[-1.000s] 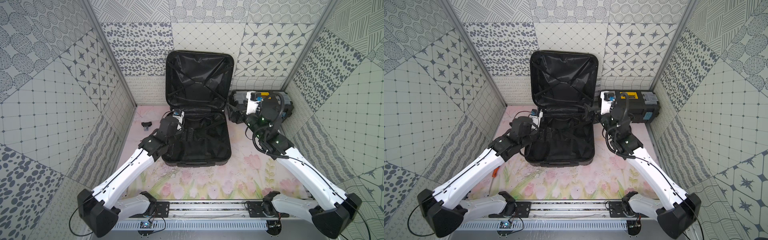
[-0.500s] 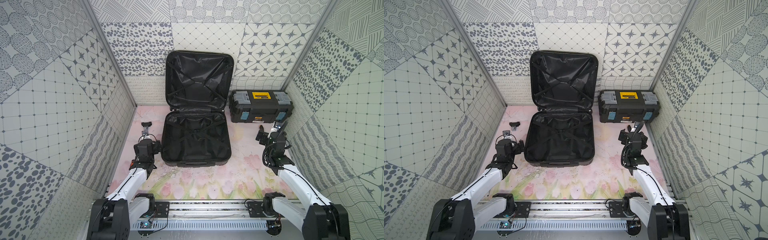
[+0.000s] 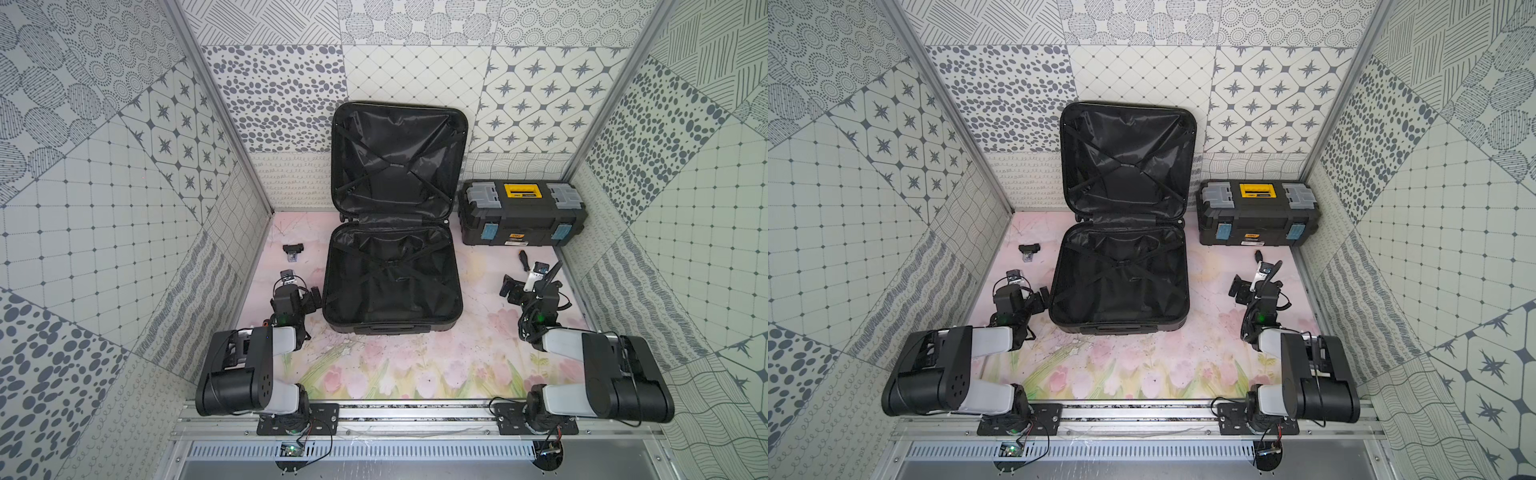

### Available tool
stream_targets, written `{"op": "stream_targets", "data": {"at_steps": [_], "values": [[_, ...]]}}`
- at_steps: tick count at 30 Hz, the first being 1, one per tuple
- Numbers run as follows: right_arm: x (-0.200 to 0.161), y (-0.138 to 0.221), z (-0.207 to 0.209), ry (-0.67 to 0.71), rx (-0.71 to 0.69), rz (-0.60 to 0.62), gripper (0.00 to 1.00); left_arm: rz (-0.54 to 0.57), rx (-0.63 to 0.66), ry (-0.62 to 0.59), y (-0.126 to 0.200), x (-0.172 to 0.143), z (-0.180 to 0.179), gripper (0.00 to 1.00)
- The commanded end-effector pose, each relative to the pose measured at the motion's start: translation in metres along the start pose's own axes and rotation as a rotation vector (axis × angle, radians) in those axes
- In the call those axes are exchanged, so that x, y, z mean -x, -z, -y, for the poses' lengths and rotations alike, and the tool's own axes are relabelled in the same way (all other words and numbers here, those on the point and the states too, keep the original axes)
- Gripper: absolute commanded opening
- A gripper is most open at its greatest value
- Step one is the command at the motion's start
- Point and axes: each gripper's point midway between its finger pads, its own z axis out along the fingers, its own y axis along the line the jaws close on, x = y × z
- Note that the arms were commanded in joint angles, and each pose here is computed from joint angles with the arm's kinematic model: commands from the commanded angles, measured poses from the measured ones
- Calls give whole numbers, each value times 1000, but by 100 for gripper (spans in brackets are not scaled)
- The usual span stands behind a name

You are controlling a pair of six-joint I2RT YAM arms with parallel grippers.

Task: Open the suitcase zippers
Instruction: Reset both arms

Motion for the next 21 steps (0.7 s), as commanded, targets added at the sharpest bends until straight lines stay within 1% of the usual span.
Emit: {"op": "stream_targets", "data": {"at_steps": [1, 2, 3, 4, 5, 6, 7, 9, 11, 14, 21], "values": [[34, 5, -37, 79, 211, 224, 99, 301, -152, -51, 12, 47, 31, 99], [35, 6, -42, 84, 240, 242, 99, 258, -123, -36, 8, 44, 27, 99], [29, 4, -46, 96, 258, 197, 99, 220, -114, -43, 1, 44, 29, 99], [28, 0, -49, 114, 273, 154, 99, 201, -130, -70, -5, 44, 34, 99], [28, -4, -56, 139, 300, 120, 99, 178, -175, -104, -9, 45, 44, 99], [27, -9, -64, 153, 340, 111, 99, 135, -219, -128, -12, 43, 54, 99], [27, -13, -70, 164, 368, 97, 99, 116, -224, -146, -14, 42, 57, 99], [25, -14, -69, 177, 346, 64, 99, 124, -200, -154, -16, 44, 55, 99], [26, -14, -68, 170, 338, 81, 99, 122, -198, -152, -16, 44, 55, 99], [27, -16, -66, 169, 317, 73, 99, 121, -198, -152, -16, 44, 55, 99], [27, -16, -66, 169, 316, 73, 99, 123, -198, -156, -16, 43, 56, 99]]}}
